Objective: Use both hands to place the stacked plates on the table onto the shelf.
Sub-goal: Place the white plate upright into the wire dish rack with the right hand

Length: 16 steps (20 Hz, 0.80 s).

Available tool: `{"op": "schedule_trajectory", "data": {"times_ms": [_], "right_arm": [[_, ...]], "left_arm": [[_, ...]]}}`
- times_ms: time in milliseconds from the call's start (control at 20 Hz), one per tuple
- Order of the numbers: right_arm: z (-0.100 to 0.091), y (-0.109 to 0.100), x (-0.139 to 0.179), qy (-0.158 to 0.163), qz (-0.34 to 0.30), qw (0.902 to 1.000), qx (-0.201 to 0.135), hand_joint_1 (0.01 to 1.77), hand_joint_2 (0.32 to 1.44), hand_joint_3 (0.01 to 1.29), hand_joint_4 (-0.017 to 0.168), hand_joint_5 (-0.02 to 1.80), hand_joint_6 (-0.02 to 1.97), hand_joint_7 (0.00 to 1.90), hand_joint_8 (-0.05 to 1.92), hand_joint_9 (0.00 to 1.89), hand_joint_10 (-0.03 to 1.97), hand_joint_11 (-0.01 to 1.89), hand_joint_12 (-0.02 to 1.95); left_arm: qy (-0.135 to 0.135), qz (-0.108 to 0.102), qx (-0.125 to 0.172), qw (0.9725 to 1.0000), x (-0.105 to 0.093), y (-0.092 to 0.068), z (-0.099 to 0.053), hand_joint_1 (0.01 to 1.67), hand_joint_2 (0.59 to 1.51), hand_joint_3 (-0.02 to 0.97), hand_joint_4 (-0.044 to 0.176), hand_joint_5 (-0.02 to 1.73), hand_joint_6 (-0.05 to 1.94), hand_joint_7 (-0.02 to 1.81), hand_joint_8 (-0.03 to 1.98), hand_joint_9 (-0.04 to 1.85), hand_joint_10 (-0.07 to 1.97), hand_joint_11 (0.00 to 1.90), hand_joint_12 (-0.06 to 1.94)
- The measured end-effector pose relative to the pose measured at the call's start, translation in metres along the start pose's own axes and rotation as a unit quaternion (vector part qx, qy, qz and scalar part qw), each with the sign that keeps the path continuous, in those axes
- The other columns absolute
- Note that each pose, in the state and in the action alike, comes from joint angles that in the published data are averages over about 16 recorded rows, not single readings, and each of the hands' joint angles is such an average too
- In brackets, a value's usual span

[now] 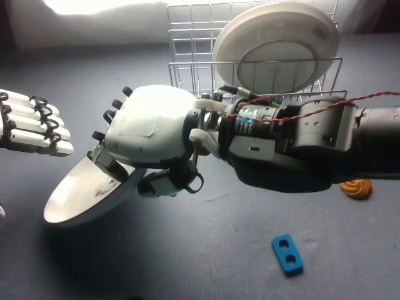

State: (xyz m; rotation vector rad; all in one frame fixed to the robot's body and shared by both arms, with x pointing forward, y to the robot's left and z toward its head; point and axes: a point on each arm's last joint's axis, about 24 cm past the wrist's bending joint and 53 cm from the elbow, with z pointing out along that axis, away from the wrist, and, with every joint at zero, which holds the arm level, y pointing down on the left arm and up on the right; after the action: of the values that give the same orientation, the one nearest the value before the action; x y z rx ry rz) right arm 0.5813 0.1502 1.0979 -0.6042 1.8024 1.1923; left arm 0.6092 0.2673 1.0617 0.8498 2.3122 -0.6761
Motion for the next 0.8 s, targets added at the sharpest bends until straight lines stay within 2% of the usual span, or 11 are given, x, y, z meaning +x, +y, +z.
{"op": "schedule_trajectory", "data": {"times_ms": [500, 800], "right_arm": [[-0.013, 0.026, -0.029, -0.024, -0.045, 0.9984, -0.027, 1.19, 1.08, 0.01, 0.002, 0.86, 1.02, 0.9, 1.31, 0.8, 1.23, 0.66, 1.55], [-0.017, 0.031, -0.037, -0.031, -0.051, 0.9977, -0.032, 1.19, 1.09, 0.02, 0.004, 0.86, 1.01, 0.9, 1.27, 0.82, 1.21, 0.66, 1.55]], "left_arm": [[-0.016, -0.006, -0.007, 0.9998, -0.012, 0.008, -0.01, 0.02, 1.059, 0.02, -0.002, 0.02, 0.02, 0.02, 0.0, 0.02, 0.01, 0.02, -0.01], [-0.018, -0.008, -0.01, 0.9998, -0.013, 0.01, -0.012, 0.02, 1.061, 0.021, -0.002, 0.02, 0.02, 0.02, 0.0, 0.02, 0.01, 0.02, -0.01]]}}
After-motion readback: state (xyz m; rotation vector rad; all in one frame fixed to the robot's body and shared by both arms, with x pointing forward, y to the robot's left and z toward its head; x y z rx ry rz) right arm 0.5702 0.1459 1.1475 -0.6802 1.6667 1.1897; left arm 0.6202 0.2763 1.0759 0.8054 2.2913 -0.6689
